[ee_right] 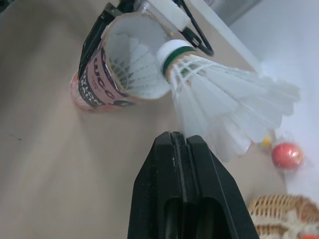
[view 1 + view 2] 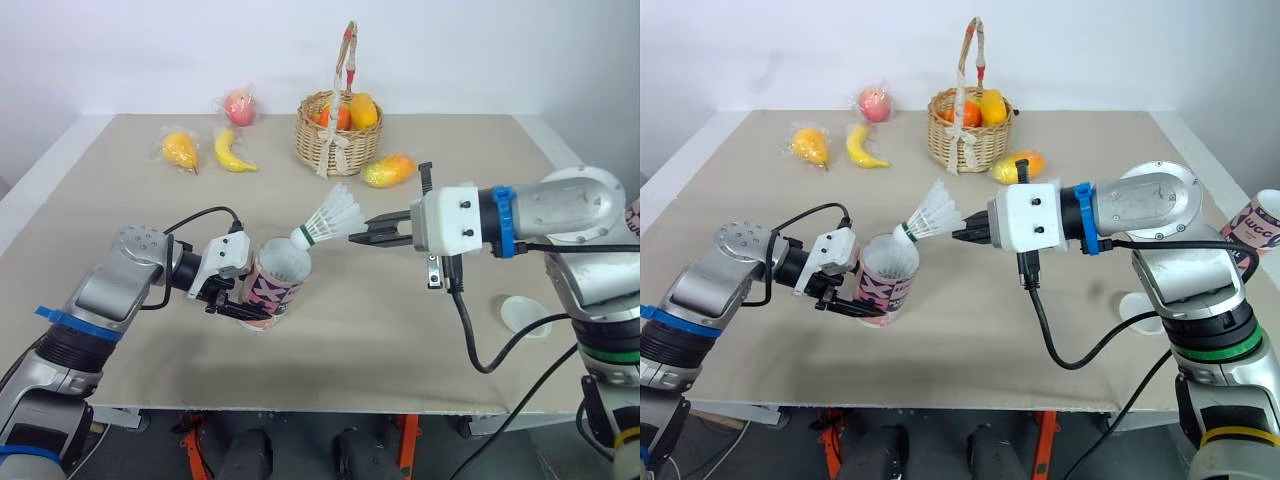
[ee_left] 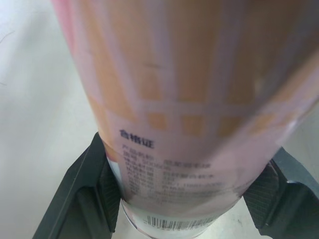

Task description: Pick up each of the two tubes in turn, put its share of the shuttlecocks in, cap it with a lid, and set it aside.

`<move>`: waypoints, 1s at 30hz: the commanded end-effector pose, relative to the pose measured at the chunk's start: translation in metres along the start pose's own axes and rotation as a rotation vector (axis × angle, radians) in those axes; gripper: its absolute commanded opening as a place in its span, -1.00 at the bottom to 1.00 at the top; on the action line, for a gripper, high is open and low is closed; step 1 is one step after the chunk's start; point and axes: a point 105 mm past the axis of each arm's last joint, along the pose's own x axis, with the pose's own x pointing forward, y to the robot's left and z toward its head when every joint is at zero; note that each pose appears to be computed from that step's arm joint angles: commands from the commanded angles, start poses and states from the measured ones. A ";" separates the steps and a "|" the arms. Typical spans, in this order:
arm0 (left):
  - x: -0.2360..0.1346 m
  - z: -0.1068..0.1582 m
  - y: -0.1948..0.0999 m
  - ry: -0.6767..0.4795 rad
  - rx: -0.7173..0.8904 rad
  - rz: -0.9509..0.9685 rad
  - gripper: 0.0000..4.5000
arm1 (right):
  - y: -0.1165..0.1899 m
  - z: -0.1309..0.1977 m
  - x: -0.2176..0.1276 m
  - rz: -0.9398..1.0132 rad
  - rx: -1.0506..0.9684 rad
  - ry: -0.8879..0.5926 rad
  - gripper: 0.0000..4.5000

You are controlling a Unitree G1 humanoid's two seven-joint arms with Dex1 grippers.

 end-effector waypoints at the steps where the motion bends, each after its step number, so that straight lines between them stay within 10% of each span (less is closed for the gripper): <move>1: 0.005 -0.004 -0.002 0.012 -0.012 -0.019 0.30 | -0.004 0.001 0.008 0.029 -0.115 0.052 -0.99; 10: 0.005 -0.001 -0.002 0.011 -0.011 -0.015 0.30 | -0.007 0.003 0.026 0.071 -0.212 0.046 -0.99; 19: 0.006 -0.001 -0.002 0.007 -0.015 -0.013 0.30 | -0.013 0.031 0.008 0.078 0.027 -0.198 0.68; 30: -0.003 -0.002 0.002 0.029 0.007 0.005 0.30 | -0.013 -0.010 -0.035 -0.191 0.584 -0.291 0.68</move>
